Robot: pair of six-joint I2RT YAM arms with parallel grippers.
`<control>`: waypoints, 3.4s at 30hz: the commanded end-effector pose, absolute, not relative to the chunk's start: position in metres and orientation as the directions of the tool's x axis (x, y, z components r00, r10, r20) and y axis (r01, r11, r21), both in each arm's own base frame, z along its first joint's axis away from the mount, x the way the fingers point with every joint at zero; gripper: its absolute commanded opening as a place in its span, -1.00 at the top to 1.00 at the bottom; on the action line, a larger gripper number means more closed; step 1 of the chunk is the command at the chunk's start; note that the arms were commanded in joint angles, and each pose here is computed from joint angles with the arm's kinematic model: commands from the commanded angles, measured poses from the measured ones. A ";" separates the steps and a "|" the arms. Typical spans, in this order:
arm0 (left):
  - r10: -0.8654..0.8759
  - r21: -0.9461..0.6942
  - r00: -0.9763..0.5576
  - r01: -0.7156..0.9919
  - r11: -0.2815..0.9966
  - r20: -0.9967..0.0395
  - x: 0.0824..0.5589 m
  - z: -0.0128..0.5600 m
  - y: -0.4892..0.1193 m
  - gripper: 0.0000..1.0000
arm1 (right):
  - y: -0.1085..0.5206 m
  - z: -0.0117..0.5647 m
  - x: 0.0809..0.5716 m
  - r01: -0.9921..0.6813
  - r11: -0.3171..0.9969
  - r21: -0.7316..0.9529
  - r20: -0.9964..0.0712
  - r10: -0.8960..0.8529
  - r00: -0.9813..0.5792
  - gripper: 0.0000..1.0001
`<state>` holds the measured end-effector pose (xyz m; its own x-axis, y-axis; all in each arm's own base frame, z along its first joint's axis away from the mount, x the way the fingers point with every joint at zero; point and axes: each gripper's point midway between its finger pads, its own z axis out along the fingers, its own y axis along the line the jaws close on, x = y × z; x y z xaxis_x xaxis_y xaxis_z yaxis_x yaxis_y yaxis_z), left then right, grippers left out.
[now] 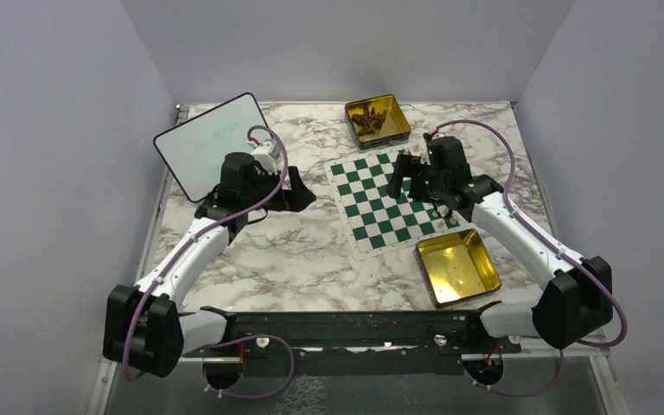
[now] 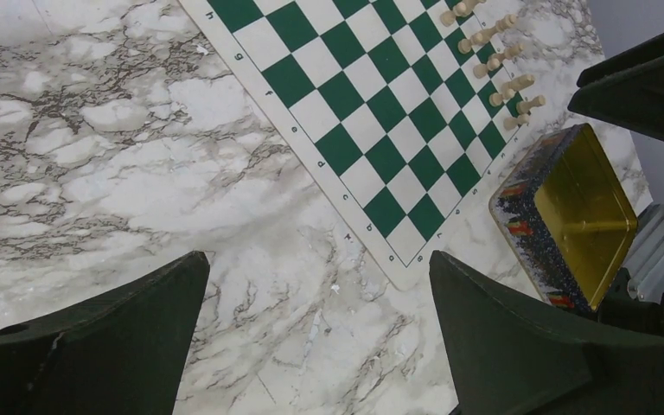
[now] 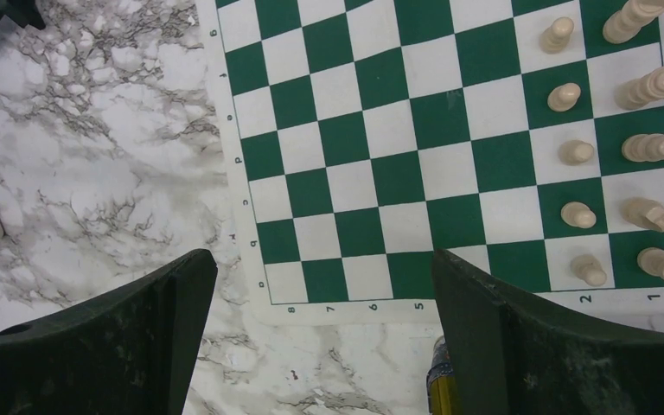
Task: Set up the chess pieces on the board
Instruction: Pick up the chess piece from the storage box.
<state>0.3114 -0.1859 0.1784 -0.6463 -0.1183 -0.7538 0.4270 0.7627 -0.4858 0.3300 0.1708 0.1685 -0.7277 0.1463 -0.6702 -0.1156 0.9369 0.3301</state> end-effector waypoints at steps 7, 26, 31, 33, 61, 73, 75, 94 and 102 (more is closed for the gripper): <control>-0.142 -0.454 -0.595 0.416 0.788 -0.791 0.312 0.192 -0.179 -0.98 | 0.186 0.206 0.346 -0.159 0.906 0.392 -0.717 0.193 -0.670 -1.00; -0.112 -0.356 -0.551 0.358 0.863 -0.827 0.302 0.192 -0.161 -0.98 | 0.194 0.212 0.502 -0.172 0.984 0.043 -0.883 -0.043 -0.467 -0.10; -0.099 -0.350 -0.548 0.376 0.858 -0.830 0.298 0.193 -0.167 -0.98 | 0.198 0.192 0.552 -0.173 0.985 0.022 -0.888 -0.060 -0.455 0.05; -0.098 -0.351 -0.548 0.381 0.855 -0.831 0.299 0.194 -0.169 -0.98 | 0.200 0.184 0.571 -0.174 0.984 0.023 -0.887 -0.060 -0.457 0.08; -0.075 -0.335 -0.542 0.398 0.854 -0.837 0.296 0.195 -0.175 -0.98 | 0.204 0.107 0.670 -0.164 0.985 -0.049 -0.908 -0.113 -0.403 0.21; -0.061 -0.326 -0.547 0.403 0.855 -0.835 0.295 0.193 -0.177 -0.98 | 0.200 0.091 0.683 -0.144 0.987 -0.066 -0.917 -0.117 -0.382 0.29; -0.059 -0.326 -0.547 0.405 0.854 -0.835 0.295 0.193 -0.178 -0.98 | 0.199 0.090 0.684 -0.141 0.987 -0.072 -0.917 -0.122 -0.379 0.29; -0.050 -0.320 -0.552 0.405 0.857 -0.833 0.296 0.191 -0.179 -0.98 | 0.195 0.076 0.688 -0.169 0.981 -0.092 -0.912 -0.151 -0.382 0.49; -0.049 -0.315 -0.548 0.402 0.860 -0.835 0.295 0.191 -0.178 -0.98 | 0.195 0.097 0.688 -0.178 0.978 -0.105 -0.922 -0.163 -0.352 0.79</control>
<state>0.2913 -0.1800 0.1857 -0.5703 -0.0516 -0.8198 0.4065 0.8495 -0.3363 0.6783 0.1940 0.0693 -0.4182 -0.1681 -0.8927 -0.1716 0.9797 -0.1041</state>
